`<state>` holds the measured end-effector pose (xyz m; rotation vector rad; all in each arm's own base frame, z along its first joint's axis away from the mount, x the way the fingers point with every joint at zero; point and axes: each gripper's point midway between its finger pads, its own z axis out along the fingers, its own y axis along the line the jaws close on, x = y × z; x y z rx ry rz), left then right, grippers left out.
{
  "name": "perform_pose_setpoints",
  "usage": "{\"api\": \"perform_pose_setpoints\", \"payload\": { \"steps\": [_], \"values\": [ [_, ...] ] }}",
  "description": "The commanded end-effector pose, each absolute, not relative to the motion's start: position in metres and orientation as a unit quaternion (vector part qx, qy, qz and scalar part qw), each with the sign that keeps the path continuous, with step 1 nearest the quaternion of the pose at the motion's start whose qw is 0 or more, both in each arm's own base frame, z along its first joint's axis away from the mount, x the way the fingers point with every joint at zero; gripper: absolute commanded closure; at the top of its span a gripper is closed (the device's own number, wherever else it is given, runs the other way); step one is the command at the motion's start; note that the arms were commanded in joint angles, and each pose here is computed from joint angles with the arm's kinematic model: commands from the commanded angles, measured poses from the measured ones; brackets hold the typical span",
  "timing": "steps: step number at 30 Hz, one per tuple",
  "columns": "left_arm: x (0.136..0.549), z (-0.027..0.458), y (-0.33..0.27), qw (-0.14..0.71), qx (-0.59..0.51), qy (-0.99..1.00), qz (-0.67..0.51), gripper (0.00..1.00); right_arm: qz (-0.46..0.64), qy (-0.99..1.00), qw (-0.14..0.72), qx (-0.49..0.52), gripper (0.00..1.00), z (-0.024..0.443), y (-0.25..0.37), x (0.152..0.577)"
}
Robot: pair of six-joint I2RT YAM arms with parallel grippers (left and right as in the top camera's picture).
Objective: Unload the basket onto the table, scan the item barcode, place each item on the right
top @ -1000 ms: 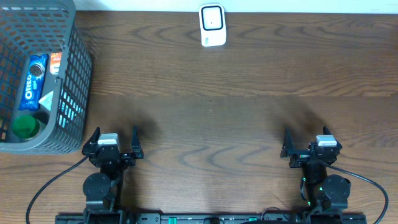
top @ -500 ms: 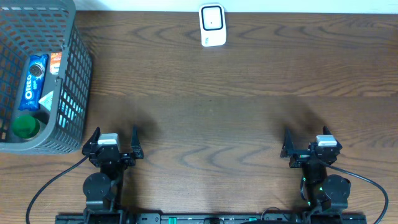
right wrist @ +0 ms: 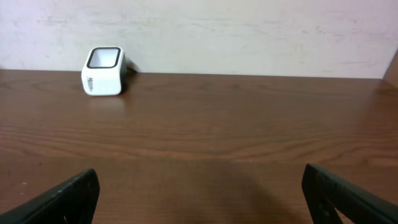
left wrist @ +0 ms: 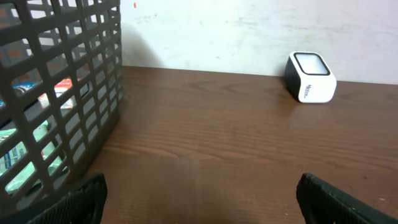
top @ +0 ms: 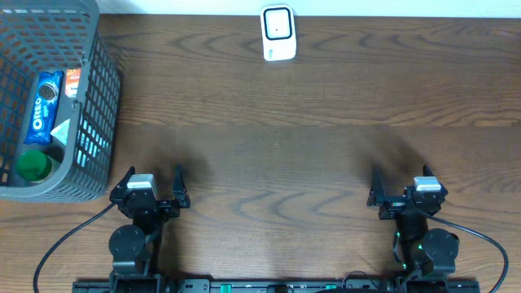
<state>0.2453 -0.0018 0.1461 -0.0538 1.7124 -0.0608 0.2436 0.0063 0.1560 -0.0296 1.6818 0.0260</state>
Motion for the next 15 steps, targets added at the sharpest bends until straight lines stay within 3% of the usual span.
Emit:
{"api": "perform_pose_setpoints", "payload": {
  "steps": [1,10,15],
  "values": [
    [0.243,0.137,-0.008,0.634,-0.021,0.772,-0.046,0.02,0.015,0.745,0.667,-0.012,0.01,0.155,0.008,0.243],
    [0.237,0.173,-0.012,0.577,-0.022,0.814,-0.06,0.02,0.015,0.745,0.667,-0.012,0.01,0.155,0.008,0.243],
    [0.237,0.206,-0.016,0.5,-0.023,0.863,-0.066,0.02,0.015,0.745,0.667,-0.012,0.01,0.155,0.008,0.243]
  ]
}}
